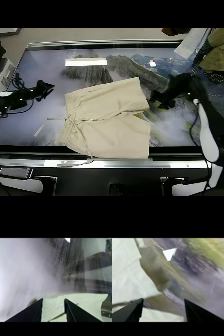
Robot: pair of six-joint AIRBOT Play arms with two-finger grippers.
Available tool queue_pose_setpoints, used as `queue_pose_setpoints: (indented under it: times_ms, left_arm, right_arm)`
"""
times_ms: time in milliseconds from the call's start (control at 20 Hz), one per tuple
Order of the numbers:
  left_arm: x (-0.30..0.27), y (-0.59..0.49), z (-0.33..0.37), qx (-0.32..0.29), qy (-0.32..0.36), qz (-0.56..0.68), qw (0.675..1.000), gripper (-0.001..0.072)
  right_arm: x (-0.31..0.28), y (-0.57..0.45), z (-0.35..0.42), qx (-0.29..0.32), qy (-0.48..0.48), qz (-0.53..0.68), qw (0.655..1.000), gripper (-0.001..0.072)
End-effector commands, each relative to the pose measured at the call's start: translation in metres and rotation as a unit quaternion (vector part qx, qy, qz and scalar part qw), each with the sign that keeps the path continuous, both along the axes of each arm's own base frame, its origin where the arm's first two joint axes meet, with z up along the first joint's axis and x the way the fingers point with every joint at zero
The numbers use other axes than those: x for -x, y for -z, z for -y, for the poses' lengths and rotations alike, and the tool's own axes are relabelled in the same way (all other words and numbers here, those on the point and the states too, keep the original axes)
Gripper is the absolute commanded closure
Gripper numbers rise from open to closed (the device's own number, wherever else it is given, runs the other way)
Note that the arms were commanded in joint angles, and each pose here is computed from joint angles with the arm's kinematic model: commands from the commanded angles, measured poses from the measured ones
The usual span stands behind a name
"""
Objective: Fold the clothes and pants, and hang the long-sleeved shirts on hangers.
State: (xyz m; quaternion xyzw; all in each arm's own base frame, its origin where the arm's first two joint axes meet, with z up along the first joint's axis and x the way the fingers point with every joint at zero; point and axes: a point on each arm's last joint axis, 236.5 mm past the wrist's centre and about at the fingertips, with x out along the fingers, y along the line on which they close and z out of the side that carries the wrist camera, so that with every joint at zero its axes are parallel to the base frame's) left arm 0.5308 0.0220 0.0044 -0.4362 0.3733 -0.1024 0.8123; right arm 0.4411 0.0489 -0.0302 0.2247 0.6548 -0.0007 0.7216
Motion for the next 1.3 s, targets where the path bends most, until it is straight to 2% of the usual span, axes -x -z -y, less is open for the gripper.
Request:
queue_pose_setpoints:
  times_ms: [0,150,300,450,550,800,850,950,1250]
  left_arm:
    - [0.060,-0.013,-0.031,-0.050,0.052,-0.058,0.996,0.0385]
    - [0.118,-0.014,-0.047,-0.095,0.079,-0.117,0.985,0.0385]
    - [0.156,-0.010,-0.036,-0.081,0.051,-0.133,0.986,0.0385]
    - [0.198,0.014,-0.007,-0.054,0.059,-0.170,0.982,0.0385]
    - [0.220,0.029,0.011,-0.031,0.064,-0.198,0.978,0.0385]
    - [0.260,0.050,0.046,0.000,0.107,-0.245,0.964,0.0385]
    - [0.267,0.054,0.050,-0.004,0.117,-0.253,0.960,0.0385]
    - [0.278,0.059,0.055,-0.019,0.132,-0.262,0.956,0.0385]
    - [0.288,0.065,0.057,-0.027,0.135,-0.267,0.954,0.0385]
  right_arm:
    - [0.051,-0.051,0.051,0.000,-0.015,-0.022,1.000,0.0109]
    - [0.093,-0.068,0.076,-0.039,0.039,-0.014,0.998,0.0110]
    - [0.155,-0.044,0.038,-0.094,0.053,-0.039,0.993,0.0110]
    - [0.215,-0.009,-0.018,-0.163,0.058,-0.074,0.982,0.0111]
    - [0.247,0.013,-0.046,-0.180,0.051,-0.093,0.978,0.0112]
    - [0.296,0.047,-0.078,-0.160,-0.005,-0.143,0.977,0.0127]
    - [0.299,0.049,-0.081,-0.152,-0.015,-0.144,0.978,0.0158]
    - [0.303,0.053,-0.083,-0.135,-0.020,-0.151,0.979,0.0161]
    - [0.273,0.062,-0.083,-0.110,0.004,-0.088,0.990,0.0161]
